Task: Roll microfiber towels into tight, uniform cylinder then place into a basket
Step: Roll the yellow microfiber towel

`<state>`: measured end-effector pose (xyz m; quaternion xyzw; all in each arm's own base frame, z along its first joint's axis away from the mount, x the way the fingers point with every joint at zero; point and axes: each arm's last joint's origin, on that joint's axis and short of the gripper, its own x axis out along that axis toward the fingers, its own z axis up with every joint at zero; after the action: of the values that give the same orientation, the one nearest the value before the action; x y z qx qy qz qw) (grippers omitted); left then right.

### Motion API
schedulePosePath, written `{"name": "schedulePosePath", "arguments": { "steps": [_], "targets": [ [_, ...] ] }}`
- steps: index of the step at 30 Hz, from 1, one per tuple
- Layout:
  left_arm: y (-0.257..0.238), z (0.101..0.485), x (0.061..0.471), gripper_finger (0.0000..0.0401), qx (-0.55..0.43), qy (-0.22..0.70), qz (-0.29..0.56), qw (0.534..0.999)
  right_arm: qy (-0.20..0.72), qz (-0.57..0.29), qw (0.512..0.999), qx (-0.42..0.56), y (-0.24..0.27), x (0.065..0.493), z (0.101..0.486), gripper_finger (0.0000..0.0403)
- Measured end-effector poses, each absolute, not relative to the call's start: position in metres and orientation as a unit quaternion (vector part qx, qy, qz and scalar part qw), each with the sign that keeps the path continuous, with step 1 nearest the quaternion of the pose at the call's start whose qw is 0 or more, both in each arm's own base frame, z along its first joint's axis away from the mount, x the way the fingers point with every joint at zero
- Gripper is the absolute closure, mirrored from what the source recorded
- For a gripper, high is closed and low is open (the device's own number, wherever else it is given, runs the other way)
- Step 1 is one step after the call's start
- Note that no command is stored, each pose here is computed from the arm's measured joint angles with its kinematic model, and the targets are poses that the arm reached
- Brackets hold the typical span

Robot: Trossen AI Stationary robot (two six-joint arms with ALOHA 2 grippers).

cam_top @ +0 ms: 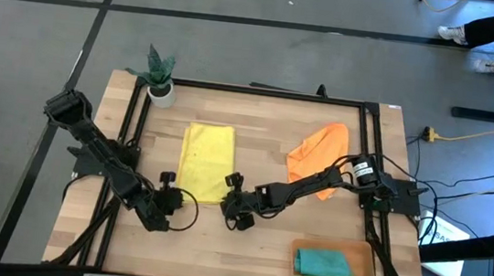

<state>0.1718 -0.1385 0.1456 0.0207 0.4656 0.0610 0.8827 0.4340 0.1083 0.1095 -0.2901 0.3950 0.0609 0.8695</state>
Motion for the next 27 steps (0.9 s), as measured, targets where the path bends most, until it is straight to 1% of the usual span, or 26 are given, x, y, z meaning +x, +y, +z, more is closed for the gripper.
{"name": "schedulePosePath", "arguments": {
  "steps": [5, 14, 19, 22, 27],
  "targets": [
    [-0.1347, 0.1449, 0.1745, 0.033, 0.012, 0.479, 0.058, 0.876, 0.395, 0.06, 0.869, -0.291, 0.1068, 0.4344, 0.1096, 0.0398],
    [-0.1285, 0.1446, 0.1791, 0.0331, 0.042, 0.487, 0.045, 0.871, 0.395, 0.059, 0.869, -0.291, 0.1065, 0.4345, 0.1096, 0.0398],
    [-0.1281, 0.1444, 0.1794, 0.0347, 0.04, 0.491, 0.039, 0.869, 0.395, 0.059, 0.869, -0.291, 0.1065, 0.4345, 0.1097, 0.0398],
    [-0.1281, 0.1446, 0.1798, 0.0351, 0.041, 0.488, 0.042, 0.871, 0.395, 0.059, 0.869, -0.291, 0.1065, 0.4345, 0.1097, 0.0398],
    [-0.128, 0.1447, 0.1798, 0.0332, 0.039, 0.487, 0.044, 0.871, 0.395, 0.059, 0.869, -0.291, 0.1065, 0.4345, 0.1099, 0.0398]
  ]
}}
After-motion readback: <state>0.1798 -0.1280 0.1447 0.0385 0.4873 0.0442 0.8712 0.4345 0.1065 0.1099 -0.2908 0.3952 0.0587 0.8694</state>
